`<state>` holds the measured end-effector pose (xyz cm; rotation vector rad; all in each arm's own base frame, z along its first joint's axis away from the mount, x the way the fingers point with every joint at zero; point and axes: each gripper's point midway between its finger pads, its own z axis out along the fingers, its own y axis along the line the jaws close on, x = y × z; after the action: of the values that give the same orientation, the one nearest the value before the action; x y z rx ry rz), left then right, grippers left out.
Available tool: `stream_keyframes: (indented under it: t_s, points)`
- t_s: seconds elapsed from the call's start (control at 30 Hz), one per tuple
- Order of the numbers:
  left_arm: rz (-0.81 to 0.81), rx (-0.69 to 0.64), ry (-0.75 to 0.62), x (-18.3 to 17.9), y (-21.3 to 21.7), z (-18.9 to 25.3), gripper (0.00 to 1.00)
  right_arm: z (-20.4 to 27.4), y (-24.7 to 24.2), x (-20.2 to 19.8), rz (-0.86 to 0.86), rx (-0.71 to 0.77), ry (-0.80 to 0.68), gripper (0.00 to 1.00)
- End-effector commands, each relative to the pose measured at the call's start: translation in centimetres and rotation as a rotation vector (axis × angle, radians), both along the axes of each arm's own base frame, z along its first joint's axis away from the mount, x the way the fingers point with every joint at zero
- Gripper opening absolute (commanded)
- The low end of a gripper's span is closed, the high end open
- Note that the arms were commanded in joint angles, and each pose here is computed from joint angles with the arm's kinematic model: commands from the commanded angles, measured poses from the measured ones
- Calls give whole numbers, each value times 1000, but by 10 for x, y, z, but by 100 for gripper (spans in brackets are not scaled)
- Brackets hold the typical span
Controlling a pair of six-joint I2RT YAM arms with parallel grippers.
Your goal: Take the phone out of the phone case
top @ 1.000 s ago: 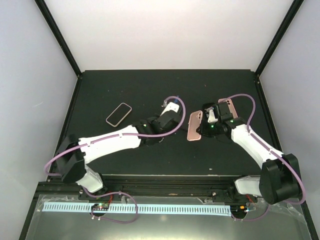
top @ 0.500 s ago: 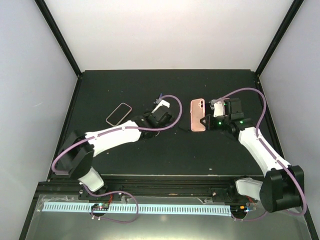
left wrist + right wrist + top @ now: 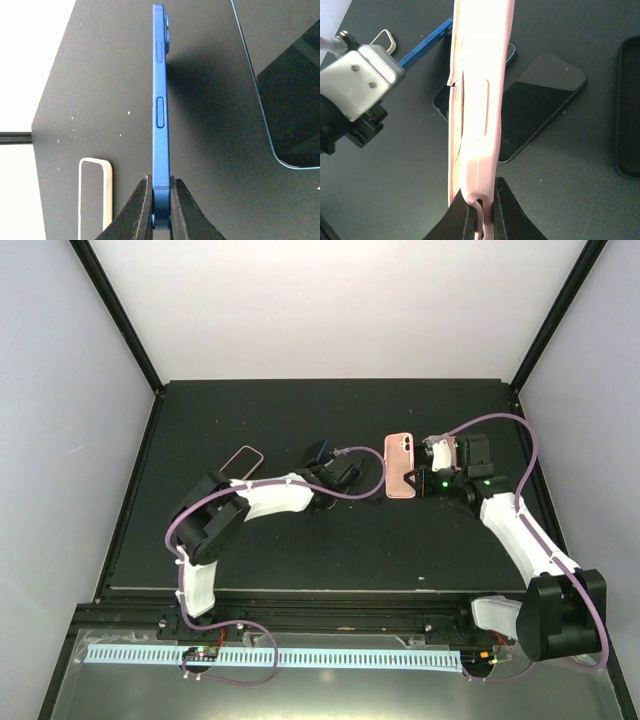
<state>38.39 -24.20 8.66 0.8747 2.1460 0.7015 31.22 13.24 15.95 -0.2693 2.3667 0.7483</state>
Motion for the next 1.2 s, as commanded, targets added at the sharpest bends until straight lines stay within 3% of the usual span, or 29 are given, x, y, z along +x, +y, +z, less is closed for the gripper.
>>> stream_keyframes:
  t_s: [0.0,0.27,0.63,1.0,1.17]
  points:
    - [-23,75,-46,16,-5,6,4,3,0,6,17,12,-35,1]
    - [-33,104,18,19,-6,-23,9,-1,0,6,19,26,-18,1]
    - [-21,26,64,16,-12,-30,30,0,-6,12,-6,22,-13,1]
    - [39,-269,126,-6,-18,4,57,-2,-32,26,-71,-77,4,1]
    - [65,-431,159,-31,-15,25,62,7,-59,35,-51,-101,10,1]
